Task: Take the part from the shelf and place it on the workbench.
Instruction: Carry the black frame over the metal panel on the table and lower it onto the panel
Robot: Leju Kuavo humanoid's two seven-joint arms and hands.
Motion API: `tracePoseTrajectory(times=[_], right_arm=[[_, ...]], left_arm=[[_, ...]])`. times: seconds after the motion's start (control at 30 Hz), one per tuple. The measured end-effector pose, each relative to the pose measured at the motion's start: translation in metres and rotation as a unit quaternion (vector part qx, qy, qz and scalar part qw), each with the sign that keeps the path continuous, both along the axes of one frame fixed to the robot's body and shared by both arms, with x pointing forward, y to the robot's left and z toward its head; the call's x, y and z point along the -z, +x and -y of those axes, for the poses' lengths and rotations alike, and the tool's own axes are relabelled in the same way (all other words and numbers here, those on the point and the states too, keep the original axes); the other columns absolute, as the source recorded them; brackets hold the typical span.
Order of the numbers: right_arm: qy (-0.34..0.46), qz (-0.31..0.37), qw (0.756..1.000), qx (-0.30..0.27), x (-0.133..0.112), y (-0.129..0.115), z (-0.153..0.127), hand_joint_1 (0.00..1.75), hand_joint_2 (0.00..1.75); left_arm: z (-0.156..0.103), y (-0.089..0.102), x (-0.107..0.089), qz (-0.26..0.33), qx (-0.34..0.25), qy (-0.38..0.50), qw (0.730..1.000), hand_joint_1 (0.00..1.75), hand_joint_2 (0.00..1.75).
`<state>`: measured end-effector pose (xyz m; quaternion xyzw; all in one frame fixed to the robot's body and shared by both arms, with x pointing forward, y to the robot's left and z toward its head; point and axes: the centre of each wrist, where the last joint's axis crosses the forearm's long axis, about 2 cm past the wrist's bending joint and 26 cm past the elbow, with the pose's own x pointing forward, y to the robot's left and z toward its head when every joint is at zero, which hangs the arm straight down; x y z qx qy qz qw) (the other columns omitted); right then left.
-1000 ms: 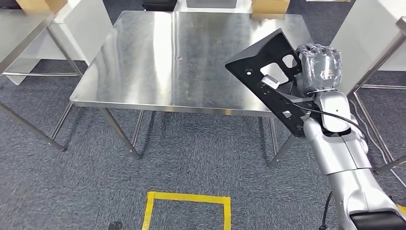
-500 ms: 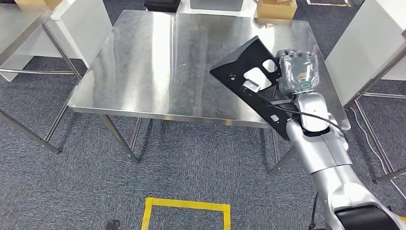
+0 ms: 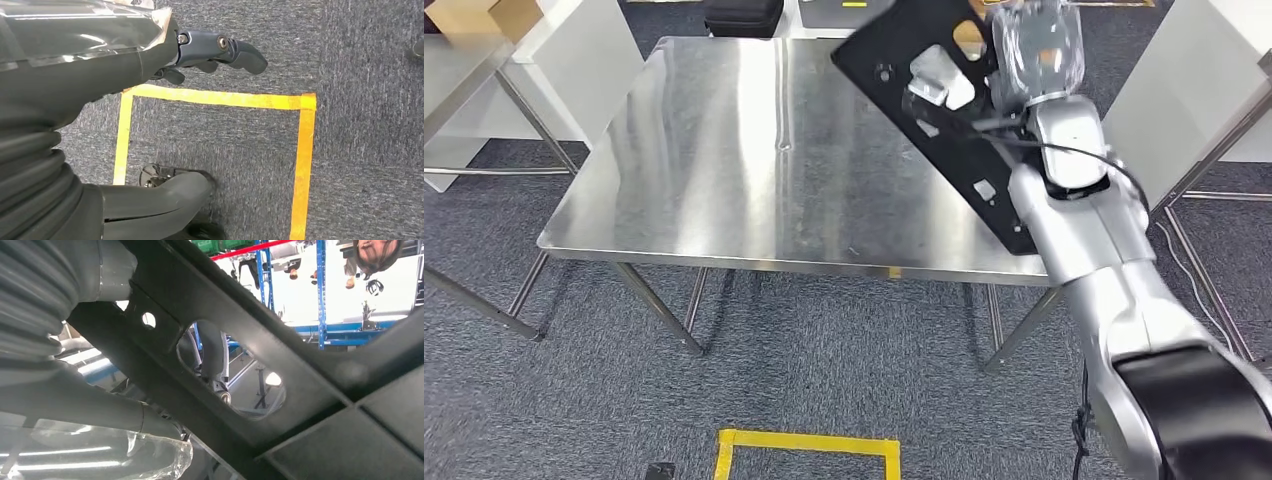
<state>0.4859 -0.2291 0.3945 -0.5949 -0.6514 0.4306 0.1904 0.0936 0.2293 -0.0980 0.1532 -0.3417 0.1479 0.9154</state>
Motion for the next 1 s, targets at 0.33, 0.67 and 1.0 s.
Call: tracePoseTrajectory(times=[0.33, 0.67, 1.0], right_arm=[[-0.002, 0.004, 1.0, -0.001, -0.018, 0.005, -0.002, 1.52, 1.75], [-0.003, -0.004, 1.0, 0.008, -0.019, 0.009, 0.003, 1.52, 1.75], [-0.013, -0.017, 1.0, 0.001, -0.035, 0.016, -0.004, 1.52, 1.75]], left_arm=[[-0.002, -0.002, 0.001, -0.001, -0.005, 0.001, 1.0, 0.0, 1.75], [-0.001, -0.003, 0.001, -0.001, -0.005, -0.001, 1.0, 0.0, 1.75], [-0.002, 0.0, 0.0, -0.001, -0.001, 0.0, 1.0, 0.0, 1.75]])
